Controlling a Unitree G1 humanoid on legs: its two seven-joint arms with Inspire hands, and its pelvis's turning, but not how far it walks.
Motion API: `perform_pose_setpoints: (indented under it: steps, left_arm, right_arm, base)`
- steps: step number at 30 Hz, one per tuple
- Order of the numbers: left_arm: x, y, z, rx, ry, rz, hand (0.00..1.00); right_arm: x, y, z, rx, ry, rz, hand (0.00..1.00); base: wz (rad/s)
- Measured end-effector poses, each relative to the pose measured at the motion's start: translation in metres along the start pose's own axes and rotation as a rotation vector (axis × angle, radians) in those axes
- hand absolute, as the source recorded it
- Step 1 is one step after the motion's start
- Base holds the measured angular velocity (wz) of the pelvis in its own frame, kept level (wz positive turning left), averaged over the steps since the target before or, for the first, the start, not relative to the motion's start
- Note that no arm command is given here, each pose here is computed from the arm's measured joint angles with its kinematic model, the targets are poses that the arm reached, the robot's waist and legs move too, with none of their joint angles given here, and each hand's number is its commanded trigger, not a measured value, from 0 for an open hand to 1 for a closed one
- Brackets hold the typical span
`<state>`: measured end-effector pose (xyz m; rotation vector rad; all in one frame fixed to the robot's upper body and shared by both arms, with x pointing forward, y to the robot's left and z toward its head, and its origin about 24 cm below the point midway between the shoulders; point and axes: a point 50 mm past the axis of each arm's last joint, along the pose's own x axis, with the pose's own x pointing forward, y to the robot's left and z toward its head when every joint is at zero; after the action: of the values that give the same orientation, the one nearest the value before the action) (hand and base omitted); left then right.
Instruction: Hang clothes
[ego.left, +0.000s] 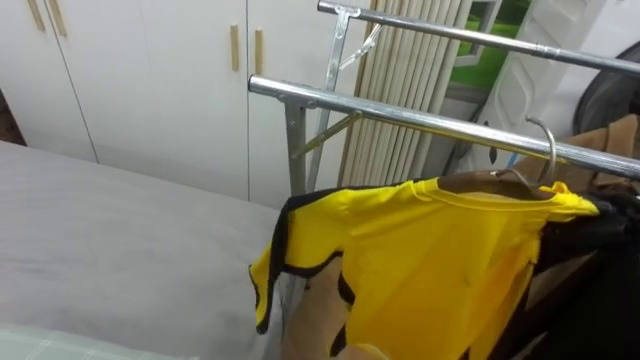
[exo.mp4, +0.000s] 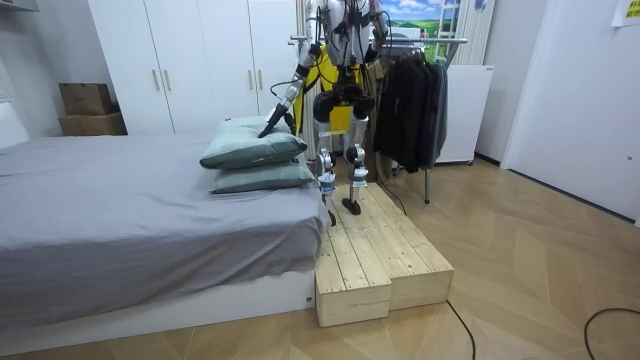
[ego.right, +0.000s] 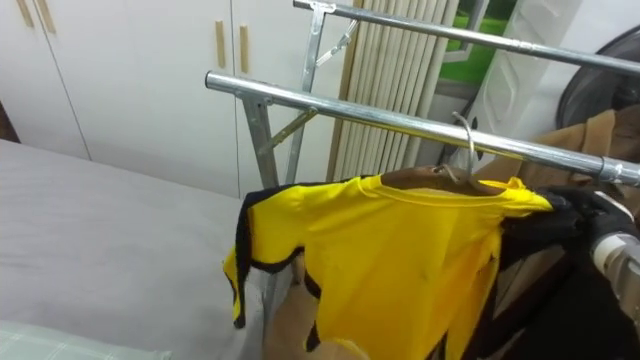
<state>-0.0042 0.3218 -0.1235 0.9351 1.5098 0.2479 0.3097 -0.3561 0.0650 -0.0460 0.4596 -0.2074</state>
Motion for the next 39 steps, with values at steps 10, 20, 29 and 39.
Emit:
perform_pose_setpoints:
  steps: [10, 20, 29, 39]
  left_arm:
    - [-0.001, 0.001, 0.001, -0.013, -0.006, 0.006, 0.0]
    - [-0.001, -0.002, 0.001, 0.002, -0.01, 0.002, 0.0]
    - [-0.001, -0.001, 0.004, 0.005, -0.018, 0.006, 0.0]
    - [-0.001, 0.0, 0.004, 0.021, -0.025, 0.013, 0.0]
  right_arm:
    - [-0.002, -0.01, -0.031, 0.041, 0.132, -0.006, 1.0]
    - [-0.004, -0.008, -0.049, 0.0, 0.229, 0.03, 1.0]
    - [-0.004, -0.007, -0.049, 0.002, 0.229, 0.051, 1.0]
    - [-0.005, -0.01, -0.055, 0.015, 0.257, 0.039, 1.0]
  base:
    - [0.03]
    - [-0.01]
    - [0.0]
    - [0.0]
